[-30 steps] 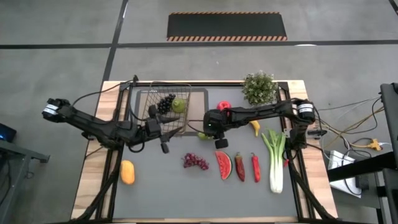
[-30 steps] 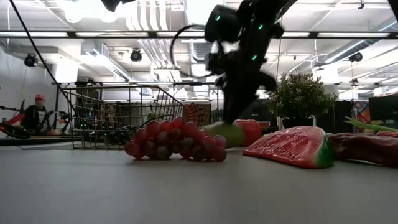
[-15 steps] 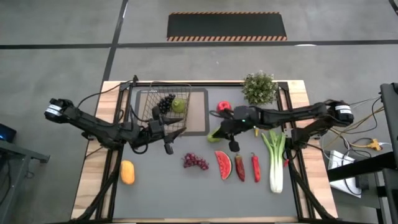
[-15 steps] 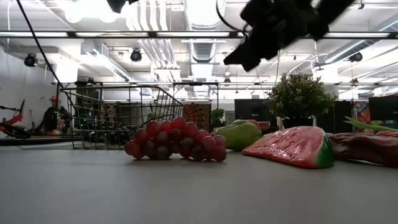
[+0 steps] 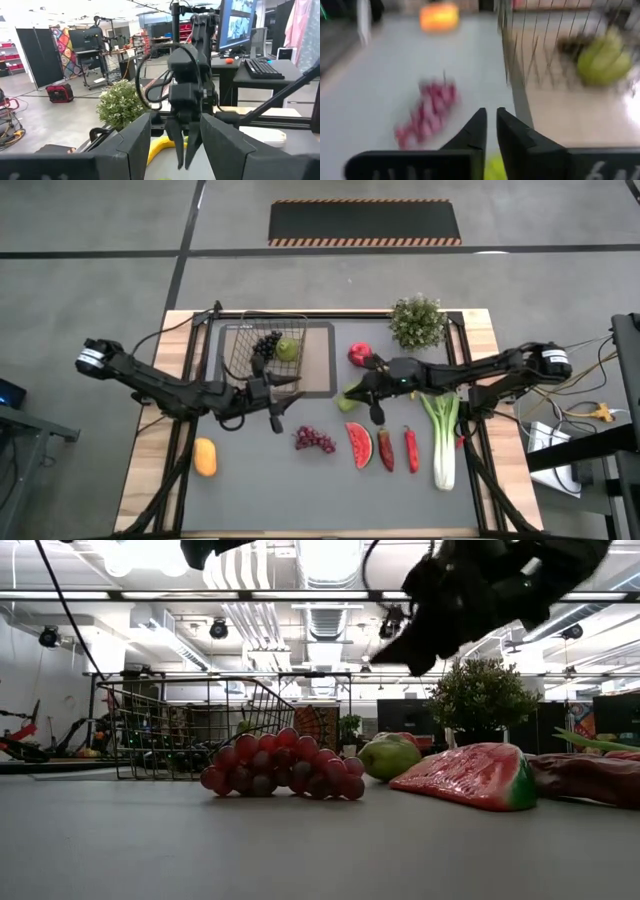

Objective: Build produce basket
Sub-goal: Put the chayote into the wire basket

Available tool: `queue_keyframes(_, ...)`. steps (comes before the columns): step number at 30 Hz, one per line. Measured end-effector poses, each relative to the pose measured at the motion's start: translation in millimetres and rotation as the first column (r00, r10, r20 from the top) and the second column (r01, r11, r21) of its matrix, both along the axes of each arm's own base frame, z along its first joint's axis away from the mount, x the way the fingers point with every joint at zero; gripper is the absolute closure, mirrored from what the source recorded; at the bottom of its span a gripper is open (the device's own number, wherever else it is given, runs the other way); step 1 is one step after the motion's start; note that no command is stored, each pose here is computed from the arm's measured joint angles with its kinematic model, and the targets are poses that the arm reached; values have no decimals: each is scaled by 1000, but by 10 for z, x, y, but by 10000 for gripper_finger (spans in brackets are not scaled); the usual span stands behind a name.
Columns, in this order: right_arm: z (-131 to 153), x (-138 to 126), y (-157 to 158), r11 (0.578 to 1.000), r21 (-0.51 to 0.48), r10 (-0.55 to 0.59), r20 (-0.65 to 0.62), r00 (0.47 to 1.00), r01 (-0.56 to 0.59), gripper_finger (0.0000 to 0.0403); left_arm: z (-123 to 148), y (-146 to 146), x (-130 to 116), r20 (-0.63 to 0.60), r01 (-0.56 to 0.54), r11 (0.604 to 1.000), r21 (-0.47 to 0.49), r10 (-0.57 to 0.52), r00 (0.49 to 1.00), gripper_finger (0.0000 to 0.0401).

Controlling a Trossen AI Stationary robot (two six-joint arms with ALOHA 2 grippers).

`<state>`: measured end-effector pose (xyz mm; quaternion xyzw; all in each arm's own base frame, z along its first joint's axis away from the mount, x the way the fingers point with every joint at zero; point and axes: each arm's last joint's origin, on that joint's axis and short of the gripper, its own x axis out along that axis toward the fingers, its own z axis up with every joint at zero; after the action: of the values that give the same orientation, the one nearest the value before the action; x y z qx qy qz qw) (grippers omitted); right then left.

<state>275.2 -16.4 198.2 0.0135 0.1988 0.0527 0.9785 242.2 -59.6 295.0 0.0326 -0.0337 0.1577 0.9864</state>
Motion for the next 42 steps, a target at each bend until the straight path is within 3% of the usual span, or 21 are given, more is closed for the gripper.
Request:
queue_keyframes(3,77,57,-13,997,-78,-8,-186,983,-7,321,-14,-1,12,-6,-1,1000,3,1,1000,246)
queue_keyframes(8,108,157,-33,960,-270,-50,-408,912,-68,202,-11,-1,9,-6,-2,1000,8,2,1000,246)
queue_keyframes(13,-25,280,-57,892,-388,-15,-537,844,-231,81,7,4,-5,0,-3,1000,9,3,1000,246)
queue_keyframes(17,-205,373,-56,838,-399,39,-637,770,-372,22,6,5,-4,-2,-4,1000,10,4,1000,246)
queue_keyframes(27,-472,756,-122,852,-389,-23,-697,717,-351,16,-27,7,-10,-17,-7,999,33,8,1000,246)
queue_keyframes(34,-498,831,-153,860,-361,-38,-750,660,-361,94,-33,7,-11,-18,-8,999,31,8,1000,246)
queue_keyframes(38,-440,815,-152,873,-356,-50,-745,665,-333,112,-38,8,-13,-19,-8,999,31,8,1000,246)
queue_keyframes(42,-279,763,-145,896,-354,-65,-702,710,-268,113,-37,8,-13,-19,-8,999,31,9,1000,246)
